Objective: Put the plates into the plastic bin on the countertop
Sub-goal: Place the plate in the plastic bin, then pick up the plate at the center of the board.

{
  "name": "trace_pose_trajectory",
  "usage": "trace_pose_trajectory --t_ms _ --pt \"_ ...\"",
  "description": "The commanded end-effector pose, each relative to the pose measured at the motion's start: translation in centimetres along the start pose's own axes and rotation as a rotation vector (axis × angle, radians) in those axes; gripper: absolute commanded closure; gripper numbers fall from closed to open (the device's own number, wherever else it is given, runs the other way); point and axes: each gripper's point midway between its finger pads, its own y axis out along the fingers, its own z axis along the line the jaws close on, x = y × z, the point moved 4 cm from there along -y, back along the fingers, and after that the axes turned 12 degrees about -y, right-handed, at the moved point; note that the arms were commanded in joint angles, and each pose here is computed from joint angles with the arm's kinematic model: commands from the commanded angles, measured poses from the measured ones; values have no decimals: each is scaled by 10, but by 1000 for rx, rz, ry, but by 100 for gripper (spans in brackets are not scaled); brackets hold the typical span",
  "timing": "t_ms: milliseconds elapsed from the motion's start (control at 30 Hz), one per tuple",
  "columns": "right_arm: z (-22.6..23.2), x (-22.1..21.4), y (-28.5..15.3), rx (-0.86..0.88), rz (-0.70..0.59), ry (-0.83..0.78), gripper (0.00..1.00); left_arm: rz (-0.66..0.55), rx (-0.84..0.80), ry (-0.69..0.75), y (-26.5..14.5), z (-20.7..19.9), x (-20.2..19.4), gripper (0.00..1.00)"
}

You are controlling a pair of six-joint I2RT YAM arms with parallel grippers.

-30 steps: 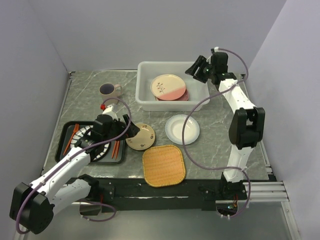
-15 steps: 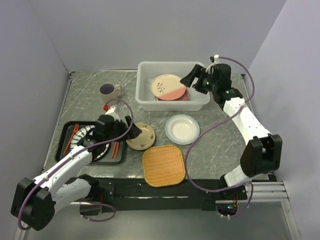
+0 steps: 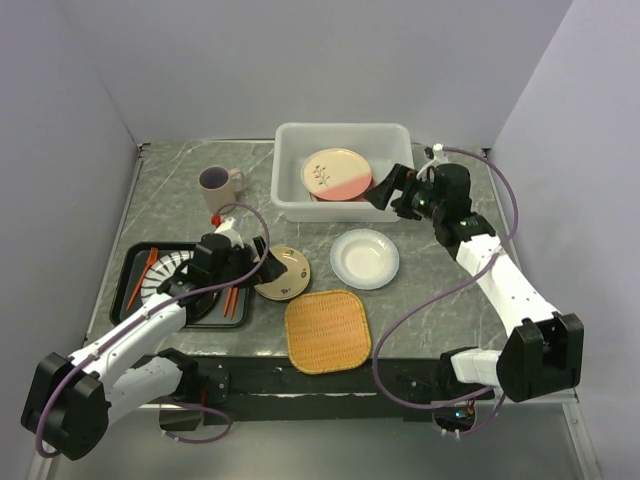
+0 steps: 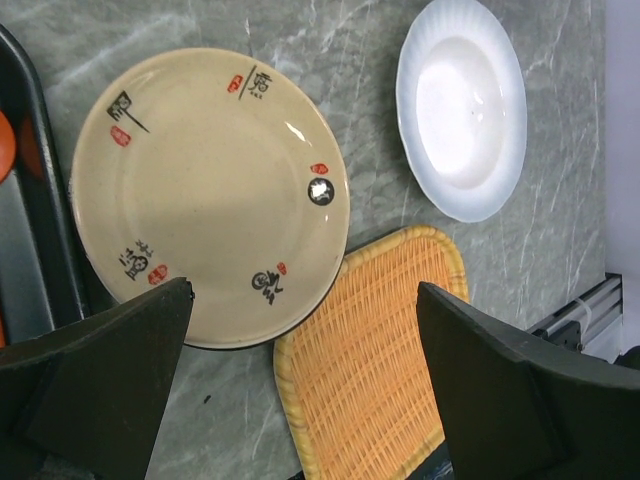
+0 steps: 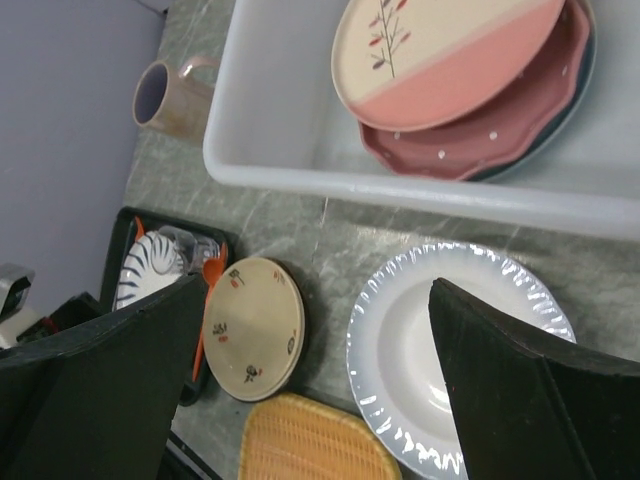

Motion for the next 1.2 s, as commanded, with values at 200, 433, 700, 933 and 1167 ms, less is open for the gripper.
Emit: trace_pose_trajectory --t_ms 200,433,700,933,1167 --pt "14 -24 -26 61 -15 -41 0 44 -57 13 -3 -11 -15 1" --pt "16 -64 -35 93 50 -25 0 97 -73 0 -1 -9 -32 1" --pt "7 -112 -45 92 138 -17 0 139 -53 4 -5 3 -50 1" --pt "0 -163 -57 122 225 30 1 180 -57 -7 -8 11 -65 1" --pt "3 -209 -64 201 310 105 6 231 -84 -14 -2 8 -78 1"
